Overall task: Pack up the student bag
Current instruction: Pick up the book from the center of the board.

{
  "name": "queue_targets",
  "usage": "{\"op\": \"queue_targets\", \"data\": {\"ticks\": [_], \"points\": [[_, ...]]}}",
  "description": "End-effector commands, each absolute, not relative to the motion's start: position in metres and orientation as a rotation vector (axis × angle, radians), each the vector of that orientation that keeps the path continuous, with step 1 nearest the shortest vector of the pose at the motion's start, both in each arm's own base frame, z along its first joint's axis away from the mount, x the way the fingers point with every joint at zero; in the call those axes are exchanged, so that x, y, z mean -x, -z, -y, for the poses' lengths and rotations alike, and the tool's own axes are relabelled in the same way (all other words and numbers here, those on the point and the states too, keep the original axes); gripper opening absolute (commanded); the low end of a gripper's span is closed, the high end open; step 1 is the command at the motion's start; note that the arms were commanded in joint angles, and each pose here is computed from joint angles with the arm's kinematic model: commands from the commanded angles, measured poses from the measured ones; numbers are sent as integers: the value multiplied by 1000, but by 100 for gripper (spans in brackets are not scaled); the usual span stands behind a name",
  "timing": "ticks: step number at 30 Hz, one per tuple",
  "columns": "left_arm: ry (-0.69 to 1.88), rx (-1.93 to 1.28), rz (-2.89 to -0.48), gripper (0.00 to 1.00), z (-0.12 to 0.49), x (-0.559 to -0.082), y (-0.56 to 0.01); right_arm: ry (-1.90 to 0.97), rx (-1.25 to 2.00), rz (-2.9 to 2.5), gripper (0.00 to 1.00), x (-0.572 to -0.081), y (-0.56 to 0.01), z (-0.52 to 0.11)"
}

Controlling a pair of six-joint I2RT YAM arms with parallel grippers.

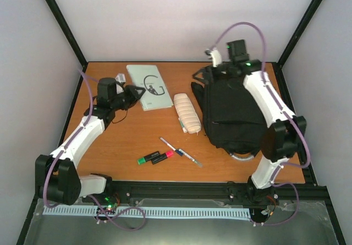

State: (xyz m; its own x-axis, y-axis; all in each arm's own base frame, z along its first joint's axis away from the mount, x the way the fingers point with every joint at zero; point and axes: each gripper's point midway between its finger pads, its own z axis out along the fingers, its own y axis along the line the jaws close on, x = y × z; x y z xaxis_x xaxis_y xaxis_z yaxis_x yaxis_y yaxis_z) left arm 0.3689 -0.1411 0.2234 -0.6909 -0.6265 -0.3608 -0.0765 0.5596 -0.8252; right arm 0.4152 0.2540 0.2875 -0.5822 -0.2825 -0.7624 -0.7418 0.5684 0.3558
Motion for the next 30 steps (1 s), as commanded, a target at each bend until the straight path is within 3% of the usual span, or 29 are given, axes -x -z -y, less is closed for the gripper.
{"op": "queue_targets", "data": {"ticks": [1, 8, 11, 13, 14, 19, 30], "points": [[1256, 156, -1845, 1, 182, -383, -336, -1040, 610, -2160, 71, -410, -282, -194], [1403, -120, -1779, 1, 243, -381, -371, -1264, 542, -2134, 75, -363, -279, -157], [1471, -222, -1764, 1, 274, -377, -380, -1345, 534, -2124, 84, -353, -276, -156], [1518, -245, -1744, 1, 287, -377, -388, -1383, 529, -2117, 99, -352, -279, -151], [1554, -249, -1726, 1, 291, -376, -391, -1436, 510, -2111, 100, -350, -282, -149], [1709, -215, -1650, 1, 304, -381, -399, -1662, 440, -2040, 100, -343, -288, -150], [1868, -131, -1598, 1, 320, -395, -400, -1868, 353, -2043, 89, -353, -287, -155]]}}
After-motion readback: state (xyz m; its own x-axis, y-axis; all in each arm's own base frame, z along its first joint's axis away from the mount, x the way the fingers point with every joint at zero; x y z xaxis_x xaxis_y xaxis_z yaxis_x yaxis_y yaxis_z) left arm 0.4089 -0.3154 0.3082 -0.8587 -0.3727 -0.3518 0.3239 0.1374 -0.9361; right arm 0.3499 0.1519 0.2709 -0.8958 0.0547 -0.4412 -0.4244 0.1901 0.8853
